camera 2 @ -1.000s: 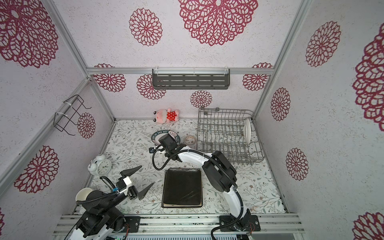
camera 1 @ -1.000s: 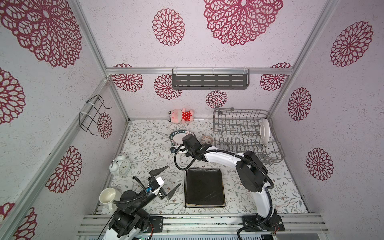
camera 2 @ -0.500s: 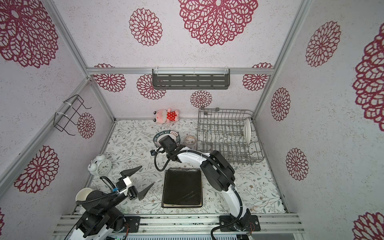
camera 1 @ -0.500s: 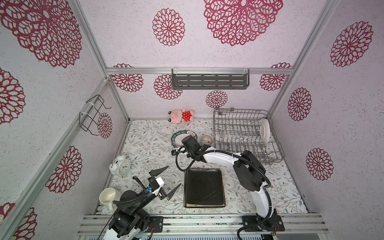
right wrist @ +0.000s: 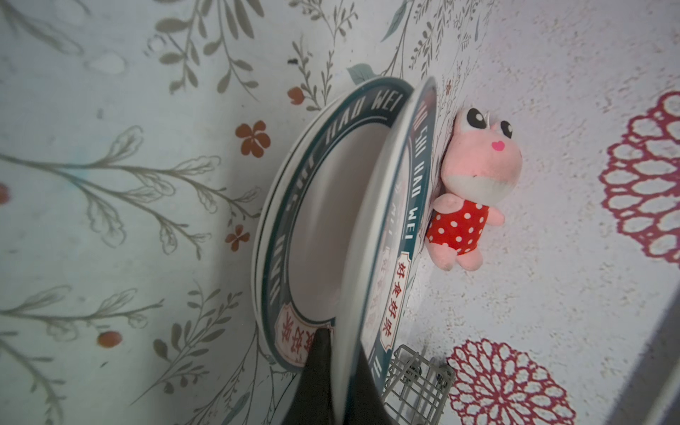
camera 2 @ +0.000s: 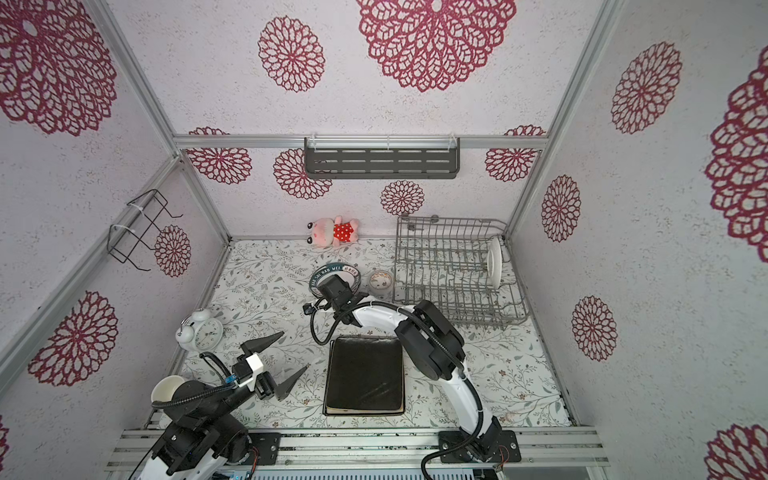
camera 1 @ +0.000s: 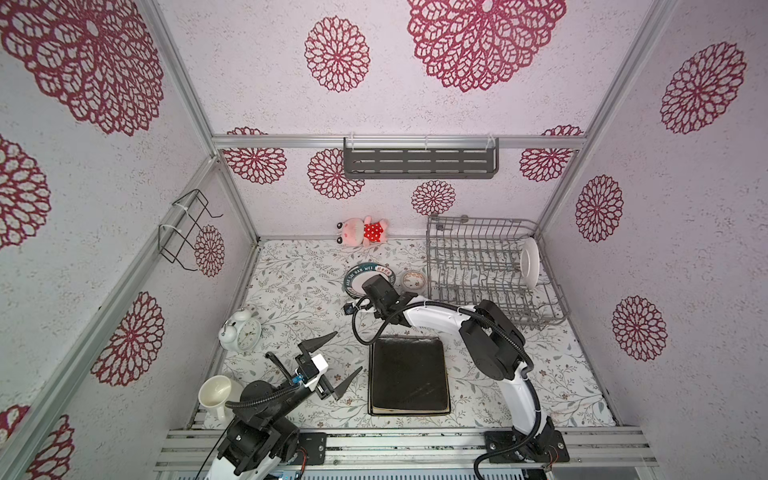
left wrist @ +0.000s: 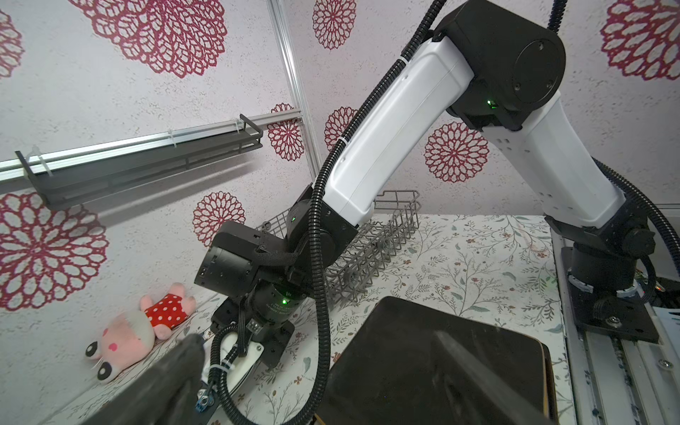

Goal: Unload the plates from the dish rack
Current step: 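Lower the plate onto the plate stack with the right gripper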

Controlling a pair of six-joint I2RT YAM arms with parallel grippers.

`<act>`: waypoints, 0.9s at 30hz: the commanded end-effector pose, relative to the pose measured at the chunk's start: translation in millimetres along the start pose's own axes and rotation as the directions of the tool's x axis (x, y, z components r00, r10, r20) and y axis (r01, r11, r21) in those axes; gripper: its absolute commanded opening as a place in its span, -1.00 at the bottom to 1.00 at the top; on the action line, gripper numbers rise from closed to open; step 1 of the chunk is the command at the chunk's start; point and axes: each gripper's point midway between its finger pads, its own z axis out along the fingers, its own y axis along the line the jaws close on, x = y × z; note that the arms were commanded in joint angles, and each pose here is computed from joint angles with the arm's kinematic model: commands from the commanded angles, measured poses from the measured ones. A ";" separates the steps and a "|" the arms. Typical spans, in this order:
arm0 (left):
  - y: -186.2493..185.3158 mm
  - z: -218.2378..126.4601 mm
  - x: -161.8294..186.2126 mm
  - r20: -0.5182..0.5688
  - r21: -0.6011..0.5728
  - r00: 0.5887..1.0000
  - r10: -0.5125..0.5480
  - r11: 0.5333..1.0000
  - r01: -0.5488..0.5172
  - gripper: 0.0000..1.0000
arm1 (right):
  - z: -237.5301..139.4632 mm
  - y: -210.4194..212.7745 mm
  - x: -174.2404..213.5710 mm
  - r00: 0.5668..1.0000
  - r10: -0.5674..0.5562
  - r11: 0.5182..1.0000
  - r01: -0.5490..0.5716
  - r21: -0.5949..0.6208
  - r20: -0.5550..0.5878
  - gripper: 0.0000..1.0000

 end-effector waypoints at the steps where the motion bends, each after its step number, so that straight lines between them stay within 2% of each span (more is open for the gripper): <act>1: -0.9 -1.3 0.4 0.005 0.004 1.000 0.006 1.000 -0.006 0.95 | -4.4 -20.6 -2.9 1.000 0.012 0.998 -0.012 0.069 -0.007 -1.00; 9: -0.9 -1.1 1.1 0.003 0.005 1.000 0.007 1.000 -0.007 0.95 | 1.6 -14.6 -2.6 1.000 0.010 0.999 -0.009 0.045 -0.024 -0.84; 21: -0.9 -1.1 1.1 0.003 0.005 1.000 0.006 1.000 -0.006 0.95 | -2.3 -15.4 -9.9 0.997 0.080 0.997 -0.080 -0.004 0.021 -0.56; 27: -1.9 -1.3 0.5 0.005 0.010 1.000 0.005 1.000 -0.005 0.95 | -2.8 -16.9 -11.1 0.994 0.106 0.994 -0.106 -0.024 0.031 -0.48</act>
